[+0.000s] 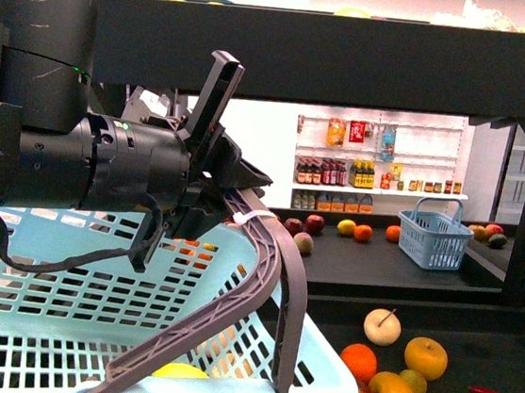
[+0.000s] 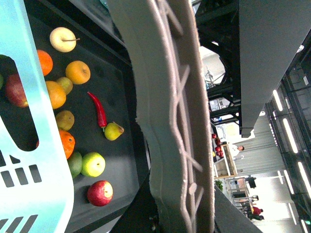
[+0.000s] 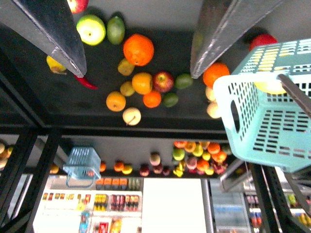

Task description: Pick lemon from shelf

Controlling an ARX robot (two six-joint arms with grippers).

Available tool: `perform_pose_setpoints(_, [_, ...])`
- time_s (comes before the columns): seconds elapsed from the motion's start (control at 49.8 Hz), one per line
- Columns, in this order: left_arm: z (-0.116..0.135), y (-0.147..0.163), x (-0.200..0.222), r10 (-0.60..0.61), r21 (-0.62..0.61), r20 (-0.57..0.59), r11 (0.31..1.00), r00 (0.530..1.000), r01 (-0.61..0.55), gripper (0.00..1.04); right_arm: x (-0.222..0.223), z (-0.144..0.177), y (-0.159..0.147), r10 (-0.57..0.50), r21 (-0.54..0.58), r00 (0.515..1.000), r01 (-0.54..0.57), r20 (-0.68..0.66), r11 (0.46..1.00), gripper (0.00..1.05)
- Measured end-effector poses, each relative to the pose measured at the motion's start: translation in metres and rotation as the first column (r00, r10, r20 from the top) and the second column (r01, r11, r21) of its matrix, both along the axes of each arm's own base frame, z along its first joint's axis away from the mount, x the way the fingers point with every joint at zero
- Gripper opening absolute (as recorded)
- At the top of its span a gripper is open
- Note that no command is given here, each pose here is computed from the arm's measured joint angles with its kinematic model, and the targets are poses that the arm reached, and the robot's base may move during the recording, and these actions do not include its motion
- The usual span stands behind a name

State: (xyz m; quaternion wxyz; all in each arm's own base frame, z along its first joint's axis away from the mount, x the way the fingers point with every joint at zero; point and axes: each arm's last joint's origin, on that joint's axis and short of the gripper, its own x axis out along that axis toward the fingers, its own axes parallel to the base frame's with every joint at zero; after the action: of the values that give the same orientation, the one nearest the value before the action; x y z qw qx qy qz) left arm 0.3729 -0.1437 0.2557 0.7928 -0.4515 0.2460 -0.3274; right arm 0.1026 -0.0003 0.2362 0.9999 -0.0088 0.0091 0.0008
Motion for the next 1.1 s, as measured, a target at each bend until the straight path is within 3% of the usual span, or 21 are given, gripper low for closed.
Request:
perform_pose_setpoints(0.281, [0.000,0.000,0.000,-0.001,-0.001,-0.001,1.000,1.000,0.001,0.09,-0.004,-0.057,0.000,-0.001,0.003,1.000,0.001,0.005,1.000,0.02])
perform_pose_setpoints(0.783, [0.000,0.000,0.000,-0.001,-0.003,-0.003,1.000,1.000,0.001,0.09,-0.005,-0.068,0.000,-0.002,0.006,1.000,0.001,0.024,1.000,0.03])
perform_pose_setpoints(1.105, [0.000,0.000,0.000,0.000,-0.003,-0.003,1.000,1.000,0.000,0.09,-0.005,-0.068,0.000,-0.002,0.006,1.000,0.001,0.024,1.000,0.51])
